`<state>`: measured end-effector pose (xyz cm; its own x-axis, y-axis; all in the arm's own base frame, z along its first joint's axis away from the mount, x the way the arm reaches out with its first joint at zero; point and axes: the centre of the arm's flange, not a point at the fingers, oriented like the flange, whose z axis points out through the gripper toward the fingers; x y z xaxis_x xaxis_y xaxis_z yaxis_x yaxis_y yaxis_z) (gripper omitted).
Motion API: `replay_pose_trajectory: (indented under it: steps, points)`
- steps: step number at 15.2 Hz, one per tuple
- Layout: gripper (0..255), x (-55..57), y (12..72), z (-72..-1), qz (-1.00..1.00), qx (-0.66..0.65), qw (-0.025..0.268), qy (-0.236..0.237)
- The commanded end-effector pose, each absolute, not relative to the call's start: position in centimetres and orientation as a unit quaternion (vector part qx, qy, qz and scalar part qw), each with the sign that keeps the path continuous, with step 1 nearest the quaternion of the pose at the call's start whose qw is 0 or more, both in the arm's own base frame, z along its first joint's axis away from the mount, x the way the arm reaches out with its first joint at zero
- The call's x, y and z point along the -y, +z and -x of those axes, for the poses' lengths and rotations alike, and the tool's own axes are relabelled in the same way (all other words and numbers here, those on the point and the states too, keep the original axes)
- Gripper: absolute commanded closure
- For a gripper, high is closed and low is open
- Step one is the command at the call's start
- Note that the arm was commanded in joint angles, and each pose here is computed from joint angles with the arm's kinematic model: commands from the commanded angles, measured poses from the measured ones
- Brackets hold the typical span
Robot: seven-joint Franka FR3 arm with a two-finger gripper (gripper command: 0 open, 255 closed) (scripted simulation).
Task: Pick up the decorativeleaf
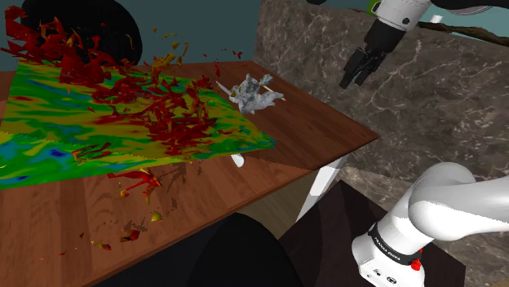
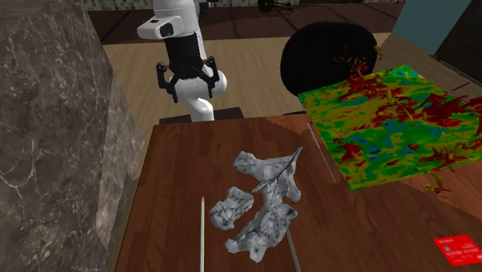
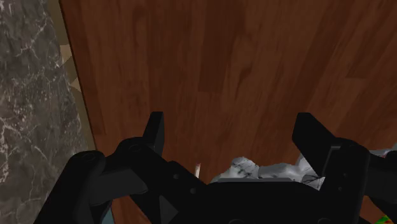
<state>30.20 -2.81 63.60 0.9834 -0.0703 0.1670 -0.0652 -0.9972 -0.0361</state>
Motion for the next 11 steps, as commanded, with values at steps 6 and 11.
replay_pose_trajectory:
  steps: [6, 11]
  points:
    - [0, 2.3, 62.5, -38.5, 0.997, 0.033, 0.061, -0.017]
    - [0, 0.5, 60.5, -46.5, 0.988, 0.1, 0.107, 0.051]
